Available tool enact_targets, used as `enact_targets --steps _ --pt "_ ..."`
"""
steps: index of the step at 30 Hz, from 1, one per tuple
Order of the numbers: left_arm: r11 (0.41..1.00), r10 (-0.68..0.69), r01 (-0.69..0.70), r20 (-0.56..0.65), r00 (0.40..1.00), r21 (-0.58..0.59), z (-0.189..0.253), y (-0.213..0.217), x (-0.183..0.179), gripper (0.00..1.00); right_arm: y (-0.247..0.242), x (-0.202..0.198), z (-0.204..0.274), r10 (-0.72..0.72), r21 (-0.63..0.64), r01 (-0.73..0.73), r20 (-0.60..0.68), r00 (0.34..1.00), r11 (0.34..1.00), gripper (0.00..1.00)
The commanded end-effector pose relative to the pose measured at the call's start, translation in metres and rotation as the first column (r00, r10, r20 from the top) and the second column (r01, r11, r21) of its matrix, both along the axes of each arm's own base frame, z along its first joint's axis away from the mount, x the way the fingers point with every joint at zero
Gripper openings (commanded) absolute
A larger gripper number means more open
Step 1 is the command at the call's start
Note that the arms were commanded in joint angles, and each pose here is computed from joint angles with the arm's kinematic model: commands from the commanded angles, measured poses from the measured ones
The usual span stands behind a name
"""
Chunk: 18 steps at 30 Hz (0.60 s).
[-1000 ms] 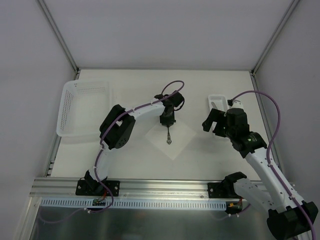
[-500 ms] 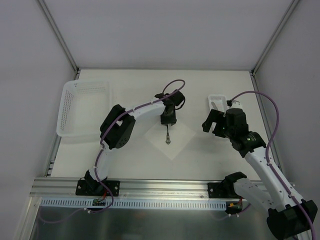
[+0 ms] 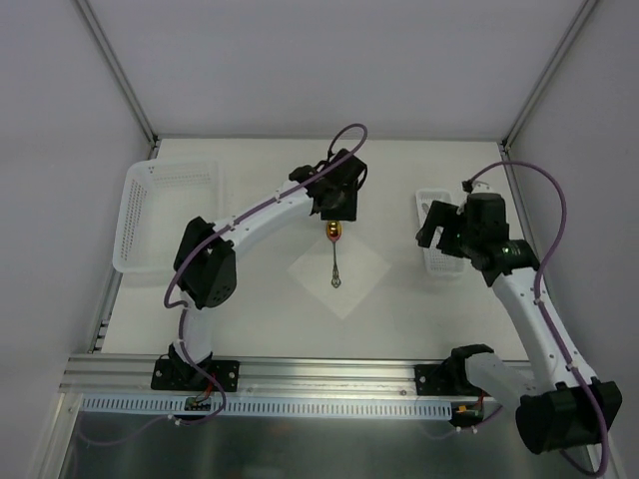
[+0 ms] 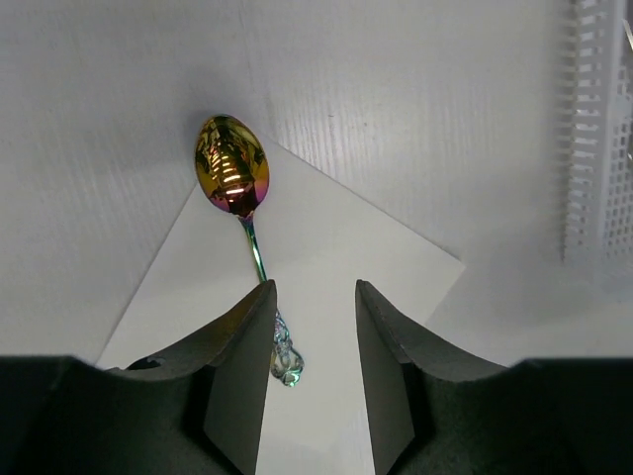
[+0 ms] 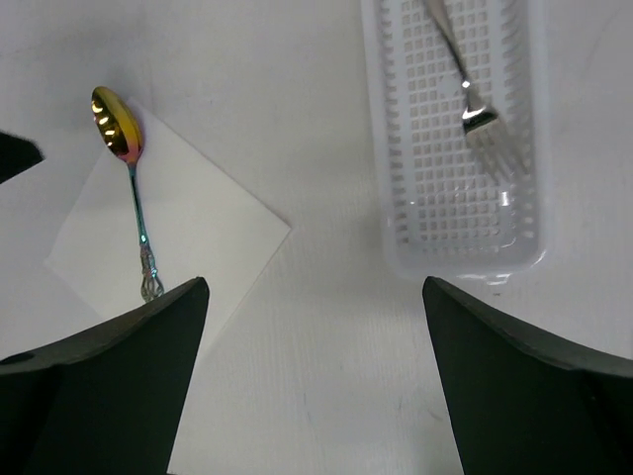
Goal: Place the utensils on the paper napkin and roll it up
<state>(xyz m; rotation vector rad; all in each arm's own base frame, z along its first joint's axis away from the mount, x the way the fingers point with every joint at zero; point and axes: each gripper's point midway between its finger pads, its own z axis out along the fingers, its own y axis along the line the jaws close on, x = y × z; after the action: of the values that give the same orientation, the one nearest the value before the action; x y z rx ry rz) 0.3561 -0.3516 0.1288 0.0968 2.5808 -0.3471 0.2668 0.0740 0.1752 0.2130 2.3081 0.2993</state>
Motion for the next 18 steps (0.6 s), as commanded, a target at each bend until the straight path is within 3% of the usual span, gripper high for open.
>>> enact_targets --steps 1,2,3,4,6,10,14,18 --pt "0.984 -0.177 0.179 0.123 0.977 -0.001 0.060 0.007 -0.007 0.38 -0.023 0.018 0.020 0.076 -0.095 -0.080 -0.039 0.996 0.992 0.92" --pt "0.968 -0.251 0.253 0.122 0.960 0.003 0.062 0.007 -0.011 0.35 -0.034 0.031 0.039 0.065 -0.124 -0.067 -0.023 0.998 0.990 0.89" --pt "0.925 -0.376 0.380 0.128 0.918 -0.008 0.068 0.006 -0.019 0.35 -0.038 0.037 0.021 0.081 -0.150 -0.100 -0.127 0.989 0.984 0.82" --pt "0.904 -0.421 0.427 0.126 0.898 -0.022 0.069 0.008 -0.023 0.34 -0.044 0.045 0.022 0.080 -0.177 -0.106 -0.147 0.986 0.979 0.79" --pt "0.866 -0.492 0.498 0.098 0.865 -0.046 0.062 0.019 -0.033 0.35 -0.055 0.074 0.020 0.076 -0.203 -0.116 -0.194 0.978 0.972 0.67" --pt "0.803 -0.557 0.560 0.075 0.827 -0.206 0.070 0.042 -0.049 0.36 -0.061 0.124 0.004 0.084 -0.230 -0.148 -0.265 0.961 0.962 0.54" --pt "0.713 -0.615 0.603 0.095 0.783 -0.356 0.082 0.058 -0.065 0.41 -0.067 0.154 -0.031 0.101 -0.236 -0.191 -0.346 0.933 0.953 0.50" --pt "0.665 -0.637 0.639 0.152 0.755 -0.386 0.096 0.070 -0.071 0.46 -0.069 0.162 -0.069 0.117 -0.225 -0.231 -0.426 0.897 0.947 0.50"
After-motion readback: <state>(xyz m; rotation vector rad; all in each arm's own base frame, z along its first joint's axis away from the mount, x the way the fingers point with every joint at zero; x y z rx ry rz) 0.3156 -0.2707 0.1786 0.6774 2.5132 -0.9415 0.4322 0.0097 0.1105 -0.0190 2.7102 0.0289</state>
